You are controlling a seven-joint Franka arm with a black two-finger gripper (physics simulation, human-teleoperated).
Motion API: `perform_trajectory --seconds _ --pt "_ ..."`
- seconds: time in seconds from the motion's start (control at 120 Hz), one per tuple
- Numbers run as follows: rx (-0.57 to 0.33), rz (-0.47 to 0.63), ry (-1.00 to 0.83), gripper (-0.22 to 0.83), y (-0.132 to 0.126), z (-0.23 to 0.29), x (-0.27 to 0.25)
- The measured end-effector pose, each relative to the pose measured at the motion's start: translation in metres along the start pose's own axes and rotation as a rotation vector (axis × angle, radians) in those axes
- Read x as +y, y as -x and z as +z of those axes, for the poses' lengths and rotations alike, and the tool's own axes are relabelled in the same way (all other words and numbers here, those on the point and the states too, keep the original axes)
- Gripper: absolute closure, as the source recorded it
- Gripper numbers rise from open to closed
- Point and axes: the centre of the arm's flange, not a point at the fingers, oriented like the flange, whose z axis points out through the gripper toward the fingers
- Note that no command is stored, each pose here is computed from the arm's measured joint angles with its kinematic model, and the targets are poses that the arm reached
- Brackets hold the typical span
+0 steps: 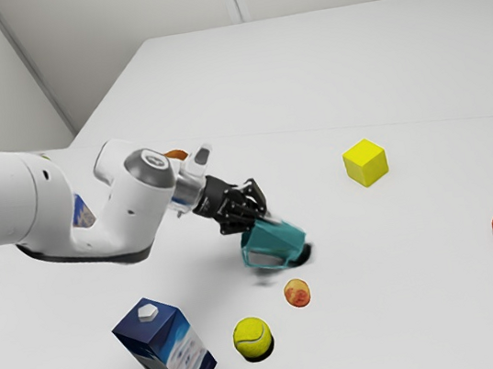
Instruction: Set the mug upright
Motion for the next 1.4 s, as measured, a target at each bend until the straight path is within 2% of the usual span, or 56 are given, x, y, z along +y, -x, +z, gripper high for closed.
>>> perform_trajectory --seconds 0.283,0.475,0.617,1.058,1.4 --pt "0.016 0.085 -0.022 0.78 0.002 -0.025 0.020" --pt "0.042 0.220 -0.210 0.78 -0.004 -0.048 0.027" --pt "0.062 0.265 -0.355 0.79 -0.007 -0.060 0.027" --pt "0.109 0.112 -0.552 0.78 -0.003 -0.070 0.010" --pt "0.097 -0.056 -0.689 0.78 0.001 -0.078 -0.007"
